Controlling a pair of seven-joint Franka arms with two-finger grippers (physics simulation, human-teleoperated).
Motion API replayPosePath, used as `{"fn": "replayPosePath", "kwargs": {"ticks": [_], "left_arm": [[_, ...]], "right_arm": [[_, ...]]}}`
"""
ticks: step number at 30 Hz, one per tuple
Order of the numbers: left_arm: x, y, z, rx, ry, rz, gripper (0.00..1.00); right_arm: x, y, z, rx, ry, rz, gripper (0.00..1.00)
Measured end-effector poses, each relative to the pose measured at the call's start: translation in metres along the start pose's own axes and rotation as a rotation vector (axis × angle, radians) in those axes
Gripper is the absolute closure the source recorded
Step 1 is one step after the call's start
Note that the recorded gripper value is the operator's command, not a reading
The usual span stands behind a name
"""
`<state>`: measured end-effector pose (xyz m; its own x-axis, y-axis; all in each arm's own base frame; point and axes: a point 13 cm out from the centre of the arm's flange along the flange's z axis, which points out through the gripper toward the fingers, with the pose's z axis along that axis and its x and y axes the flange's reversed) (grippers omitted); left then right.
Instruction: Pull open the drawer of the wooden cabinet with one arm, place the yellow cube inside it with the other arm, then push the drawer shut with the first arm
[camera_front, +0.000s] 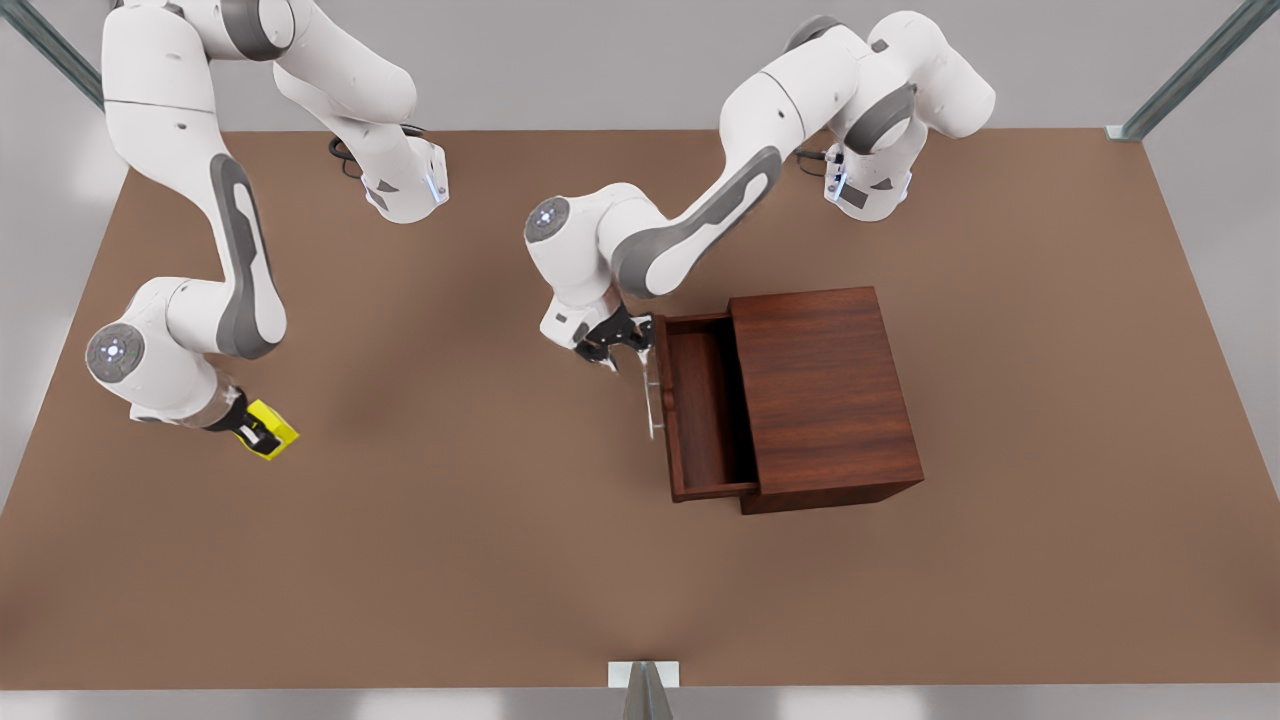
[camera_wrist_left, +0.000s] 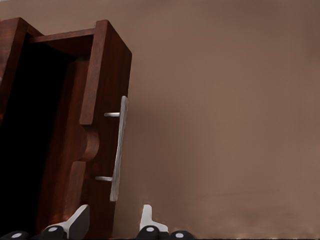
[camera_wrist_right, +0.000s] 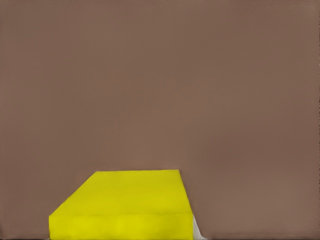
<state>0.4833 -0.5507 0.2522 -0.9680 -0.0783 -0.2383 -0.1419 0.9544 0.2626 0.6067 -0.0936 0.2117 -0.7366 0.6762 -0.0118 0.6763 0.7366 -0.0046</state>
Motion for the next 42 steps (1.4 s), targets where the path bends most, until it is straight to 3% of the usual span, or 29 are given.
{"fn": "replayPosePath", "kwargs": {"ticks": [4,7,9,12,18,25,32,42], "left_arm": [[0.008,0.037,-0.083,0.036,0.063,-0.026,0.0],[-0.117,0.214,-0.118,0.065,0.198,-0.279,0.0],[-0.178,0.363,-0.087,0.055,0.318,-0.441,0.0],[-0.154,0.508,-0.052,0.05,0.419,-0.531,0.0],[-0.164,0.532,-0.029,0.23,0.489,-0.426,0.0],[-0.207,0.506,-0.023,0.315,0.403,-0.218,0.0],[-0.211,0.514,0.008,0.307,0.389,-0.105,0.0],[-0.211,0.51,0.006,0.325,0.355,0.013,0.0]], "right_arm": [[0.013,0.032,-0.032,-0.002,0.024,-0.021,0.29],[0.045,0.08,-0.058,-0.013,0.048,-0.06,0.29],[0.074,0.123,-0.081,-0.021,0.056,-0.09,0.29],[0.134,0.187,-0.104,-0.022,0.092,-0.117,0.29],[0.278,0.285,-0.119,-0.026,0.197,-0.074,0.29],[0.397,0.392,-0.121,-0.077,0.262,0.069,0.29],[0.461,0.442,-0.097,-0.11,0.295,0.281,0.29],[0.497,0.488,-0.071,-0.184,0.285,0.581,0.28]]}}
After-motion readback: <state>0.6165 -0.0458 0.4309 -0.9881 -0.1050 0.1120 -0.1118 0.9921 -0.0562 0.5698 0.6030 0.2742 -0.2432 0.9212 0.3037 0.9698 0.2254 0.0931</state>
